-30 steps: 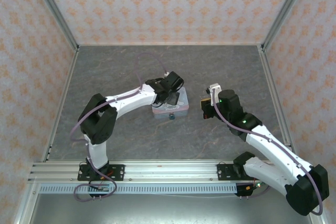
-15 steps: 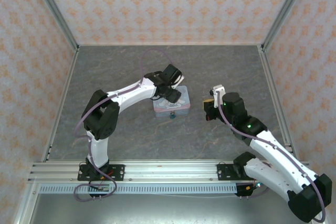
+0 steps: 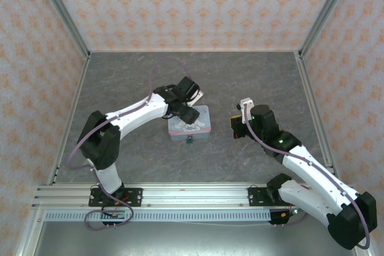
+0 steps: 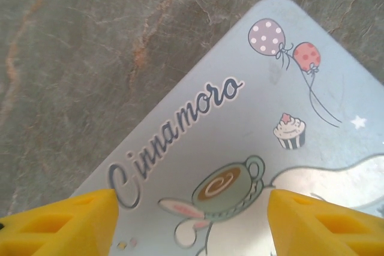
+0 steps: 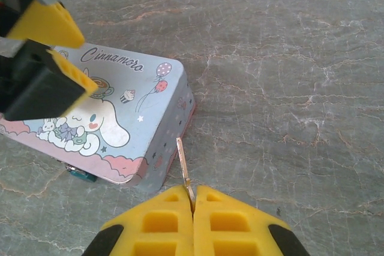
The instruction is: Unlock the padlock with the key
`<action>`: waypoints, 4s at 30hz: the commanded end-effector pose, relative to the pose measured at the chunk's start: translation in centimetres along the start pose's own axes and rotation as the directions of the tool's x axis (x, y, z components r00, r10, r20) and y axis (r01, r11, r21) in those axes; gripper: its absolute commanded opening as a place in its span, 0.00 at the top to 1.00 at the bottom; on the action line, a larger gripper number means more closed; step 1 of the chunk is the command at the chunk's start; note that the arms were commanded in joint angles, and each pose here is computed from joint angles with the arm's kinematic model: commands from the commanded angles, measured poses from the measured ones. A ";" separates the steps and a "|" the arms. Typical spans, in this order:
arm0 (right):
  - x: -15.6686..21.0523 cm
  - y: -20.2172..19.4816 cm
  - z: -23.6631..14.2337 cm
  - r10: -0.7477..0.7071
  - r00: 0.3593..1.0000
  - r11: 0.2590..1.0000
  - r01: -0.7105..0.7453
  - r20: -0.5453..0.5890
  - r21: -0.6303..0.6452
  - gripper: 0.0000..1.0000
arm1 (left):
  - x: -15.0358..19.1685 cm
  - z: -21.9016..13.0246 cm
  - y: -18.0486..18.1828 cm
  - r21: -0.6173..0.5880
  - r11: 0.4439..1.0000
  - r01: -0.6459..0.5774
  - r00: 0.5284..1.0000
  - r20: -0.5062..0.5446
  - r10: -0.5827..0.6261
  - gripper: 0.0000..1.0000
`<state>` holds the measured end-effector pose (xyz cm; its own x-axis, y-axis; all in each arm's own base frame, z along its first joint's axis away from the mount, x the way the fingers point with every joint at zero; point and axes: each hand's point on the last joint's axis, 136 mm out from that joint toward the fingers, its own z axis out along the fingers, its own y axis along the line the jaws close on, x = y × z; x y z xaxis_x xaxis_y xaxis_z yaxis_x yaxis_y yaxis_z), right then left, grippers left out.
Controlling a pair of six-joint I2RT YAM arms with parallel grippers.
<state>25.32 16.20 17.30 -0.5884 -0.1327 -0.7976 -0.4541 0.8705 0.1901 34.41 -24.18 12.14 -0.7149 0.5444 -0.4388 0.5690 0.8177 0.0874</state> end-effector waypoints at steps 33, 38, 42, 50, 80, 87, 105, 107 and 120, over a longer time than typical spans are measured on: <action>-0.8 0.8 1.1 0.000 1.000 0.999 0.001 0.007 -0.040 1.00 | 7.6 1.7 9.5 -0.186 0.867 0.461 0.879 -0.033 -0.475 0.31; -0.9 1.1 1.3 0.016 1.000 0.998 -0.016 0.013 -0.059 1.00 | 5.0 2.5 9.7 -0.160 0.890 0.427 0.900 -0.022 -0.436 0.31; -1.0 1.9 1.8 0.063 0.998 0.992 -0.059 0.030 -0.111 1.00 | 2.6 1.5 10.2 -0.140 0.892 0.430 0.902 0.038 -0.429 0.31; -2.3 4.8 4.2 0.202 0.979 0.935 -0.184 0.028 -0.302 1.00 | -0.8 -8.7 9.2 0.048 0.885 0.463 0.821 0.352 -0.449 0.18; 1.5 4.4 15.7 0.288 0.871 0.917 -0.371 -0.398 -0.148 1.00 | 7.6 1.5 0.0 0.472 0.708 0.525 0.728 0.181 -0.661 0.18; 2.4 3.8 15.5 0.283 0.864 0.925 -0.360 -0.415 -0.118 1.00 | 7.2 3.4 -1.4 0.456 0.734 0.504 0.762 0.165 -0.626 0.21; 2.1 4.0 15.2 0.268 0.872 0.929 -0.347 -0.409 -0.131 1.00 | 6.8 5.8 -2.9 0.446 0.750 0.488 0.785 0.153 -0.601 0.36; 2.1 4.0 15.2 0.269 0.872 0.929 -0.347 -0.408 -0.130 1.00 | 6.8 5.9 -3.2 0.452 0.747 0.488 0.786 0.143 -0.601 0.37; 2.0 4.1 15.3 0.272 0.873 0.926 -0.352 -0.406 -0.136 1.00 | 7.1 6.5 -4.2 0.444 0.724 0.528 0.767 0.116 -0.631 0.50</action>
<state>33.51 28.01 9.81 -0.8804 -0.0503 -0.4715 -0.3516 0.7364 0.5780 29.52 -24.32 3.10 -0.8535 -0.0947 -0.5124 0.2432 0.7973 -0.5524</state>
